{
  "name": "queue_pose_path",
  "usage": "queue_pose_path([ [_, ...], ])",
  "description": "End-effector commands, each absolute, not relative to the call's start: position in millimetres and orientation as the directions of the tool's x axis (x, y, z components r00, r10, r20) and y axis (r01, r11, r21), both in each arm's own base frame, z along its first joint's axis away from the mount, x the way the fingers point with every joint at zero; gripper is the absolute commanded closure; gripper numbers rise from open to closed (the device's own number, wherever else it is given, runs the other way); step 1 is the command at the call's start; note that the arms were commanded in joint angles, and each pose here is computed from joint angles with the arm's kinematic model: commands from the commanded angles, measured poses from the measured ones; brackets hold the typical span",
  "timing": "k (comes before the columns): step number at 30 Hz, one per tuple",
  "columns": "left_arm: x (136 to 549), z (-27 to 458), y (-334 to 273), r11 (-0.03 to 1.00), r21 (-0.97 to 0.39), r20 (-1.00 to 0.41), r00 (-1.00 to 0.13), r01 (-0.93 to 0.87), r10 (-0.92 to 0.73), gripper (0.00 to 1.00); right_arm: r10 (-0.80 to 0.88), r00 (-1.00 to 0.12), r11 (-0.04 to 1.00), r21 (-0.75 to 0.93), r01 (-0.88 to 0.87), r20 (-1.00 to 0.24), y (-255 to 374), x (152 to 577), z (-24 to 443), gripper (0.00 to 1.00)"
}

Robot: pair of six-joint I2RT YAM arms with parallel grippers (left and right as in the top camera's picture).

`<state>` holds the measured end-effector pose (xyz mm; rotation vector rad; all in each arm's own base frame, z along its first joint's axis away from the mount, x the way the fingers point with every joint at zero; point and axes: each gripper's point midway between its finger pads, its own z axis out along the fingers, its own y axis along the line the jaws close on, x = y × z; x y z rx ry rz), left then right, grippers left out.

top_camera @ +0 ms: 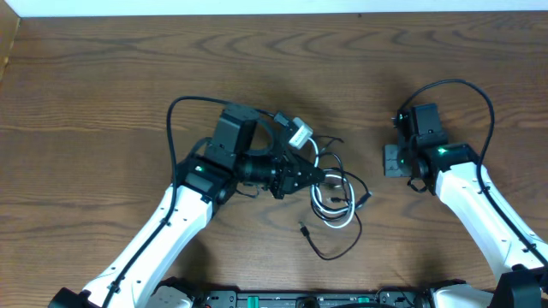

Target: Untangle cables

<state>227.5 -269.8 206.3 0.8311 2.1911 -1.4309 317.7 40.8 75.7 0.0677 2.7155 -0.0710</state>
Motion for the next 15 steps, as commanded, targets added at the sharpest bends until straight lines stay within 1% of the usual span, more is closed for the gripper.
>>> queue_pose_path([
  [1,239.0,188.9,-260.7,0.414,-0.645,-0.592,-0.762,0.643,0.261,0.93,0.090,-0.881,0.986,-0.082,0.144,-0.465,24.0,327.0,83.5,0.75],
  [2,243.8,181.2,-255.8,0.468,-0.623,-0.582,-0.771,0.627,0.259,0.92,0.077,-0.885,0.994,-0.030,0.102,-0.460,35.5,327.9,83.4,0.74],
  [4,254.9,163.6,-241.4,0.590,-0.558,-0.559,-0.790,0.584,0.253,0.92,0.002,-0.893,0.990,0.124,-0.060,-0.451,71.9,326.9,86.6,0.68],
  [5,259.6,156.6,-234.2,0.639,-0.524,-0.551,-0.796,0.563,0.250,0.92,-0.047,-0.890,0.966,0.208,-0.156,-0.454,92.2,323.9,90.7,0.65],
  [6,263.4,151.4,-228.2,0.676,-0.495,-0.546,-0.801,0.546,0.247,0.92,-0.093,-0.881,0.917,0.305,-0.257,-0.463,115.0,318.5,97.8,0.62],
  [7,266.1,148.0,-223.7,0.702,-0.473,-0.543,-0.803,0.533,0.245,0.92,-0.118,-0.873,0.871,0.373,-0.319,-0.473,130.3,313.9,103.9,0.61],
  [9,269.0,145.5,-219.8,0.723,-0.454,-0.542,-0.805,0.521,0.241,0.92,-0.154,-0.854,0.735,0.520,-0.435,-0.497,162.2,300.3,122.4,0.57],
  [11,269.2,145.7,-220.3,0.721,-0.455,-0.543,-0.805,0.522,0.240,0.92,-0.183,-0.827,0.588,0.615,-0.525,-0.531,186.4,286.0,142.3,0.54],
  [13,269.1,145.6,-220.3,0.725,-0.465,-0.534,-0.814,0.508,0.228,0.92,-0.199,-0.806,0.478,0.663,-0.576,-0.557,202.4,275.3,157.3,0.53],
  [15,268.3,145.8,-220.9,0.723,-0.471,-0.530,-0.817,0.505,0.225,0.92,-0.212,-0.789,0.410,0.680,-0.608,-0.577,212.4,268.1,166.1,0.52],
])
